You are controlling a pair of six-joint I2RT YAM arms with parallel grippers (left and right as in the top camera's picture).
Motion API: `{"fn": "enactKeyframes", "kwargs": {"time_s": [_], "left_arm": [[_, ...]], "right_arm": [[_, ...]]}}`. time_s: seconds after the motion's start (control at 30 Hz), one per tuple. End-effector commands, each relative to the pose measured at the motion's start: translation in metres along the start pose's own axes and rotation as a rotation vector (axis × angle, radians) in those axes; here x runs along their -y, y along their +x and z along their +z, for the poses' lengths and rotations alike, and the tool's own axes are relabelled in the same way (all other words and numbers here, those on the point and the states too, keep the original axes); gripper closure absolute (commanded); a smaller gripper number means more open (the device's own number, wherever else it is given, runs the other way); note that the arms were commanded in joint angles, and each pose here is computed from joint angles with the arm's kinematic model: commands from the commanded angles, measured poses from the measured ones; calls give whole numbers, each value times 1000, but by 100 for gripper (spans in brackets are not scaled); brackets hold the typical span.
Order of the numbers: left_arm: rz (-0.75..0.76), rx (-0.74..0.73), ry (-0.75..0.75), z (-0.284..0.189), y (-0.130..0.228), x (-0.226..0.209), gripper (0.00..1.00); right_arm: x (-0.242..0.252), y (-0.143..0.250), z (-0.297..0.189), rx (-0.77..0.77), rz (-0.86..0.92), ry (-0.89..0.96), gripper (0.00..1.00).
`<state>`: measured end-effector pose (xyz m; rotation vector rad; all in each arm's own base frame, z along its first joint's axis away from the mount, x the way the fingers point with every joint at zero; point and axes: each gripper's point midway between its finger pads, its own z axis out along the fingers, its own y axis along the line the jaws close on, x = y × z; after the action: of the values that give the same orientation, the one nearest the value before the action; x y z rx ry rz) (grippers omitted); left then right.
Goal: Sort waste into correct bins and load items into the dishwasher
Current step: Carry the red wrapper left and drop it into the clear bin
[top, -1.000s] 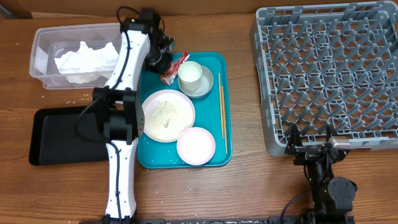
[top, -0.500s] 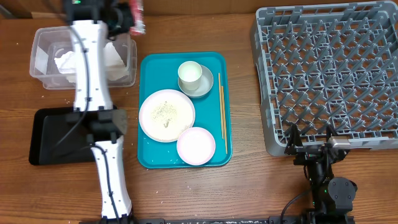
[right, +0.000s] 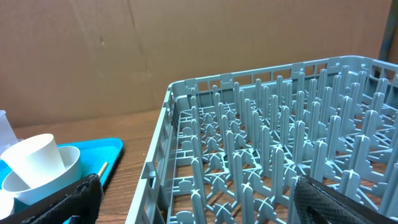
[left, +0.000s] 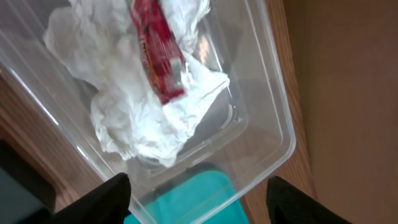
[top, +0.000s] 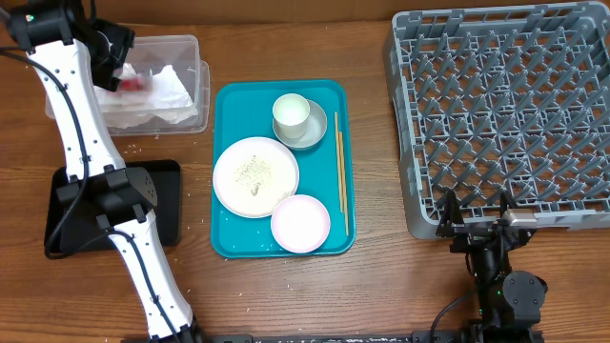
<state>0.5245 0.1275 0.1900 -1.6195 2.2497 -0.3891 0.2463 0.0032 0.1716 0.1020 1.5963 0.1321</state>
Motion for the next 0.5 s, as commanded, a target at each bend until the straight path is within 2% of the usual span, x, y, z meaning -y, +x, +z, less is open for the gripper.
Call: {"fn": "enactKeyframes", "kwargs": {"time_s": [0.0, 0.2, 0.3, 0.4, 0.47], "left_arm": [[-24, -56, 48, -10, 7, 5, 28], [77, -179, 207, -53, 17, 15, 27], [109, -168, 211, -89, 17, 1, 26], [315, -122, 334, -139, 26, 10, 42], [395, -73, 393, -173, 34, 14, 42]], "right_arm": [[1, 2, 0, 4, -4, 6, 0], [1, 2, 0, 4, -4, 6, 0], [1, 2, 0, 4, -4, 6, 0], [1, 2, 0, 4, -4, 6, 0], [1, 2, 0, 4, -4, 6, 0]]}}
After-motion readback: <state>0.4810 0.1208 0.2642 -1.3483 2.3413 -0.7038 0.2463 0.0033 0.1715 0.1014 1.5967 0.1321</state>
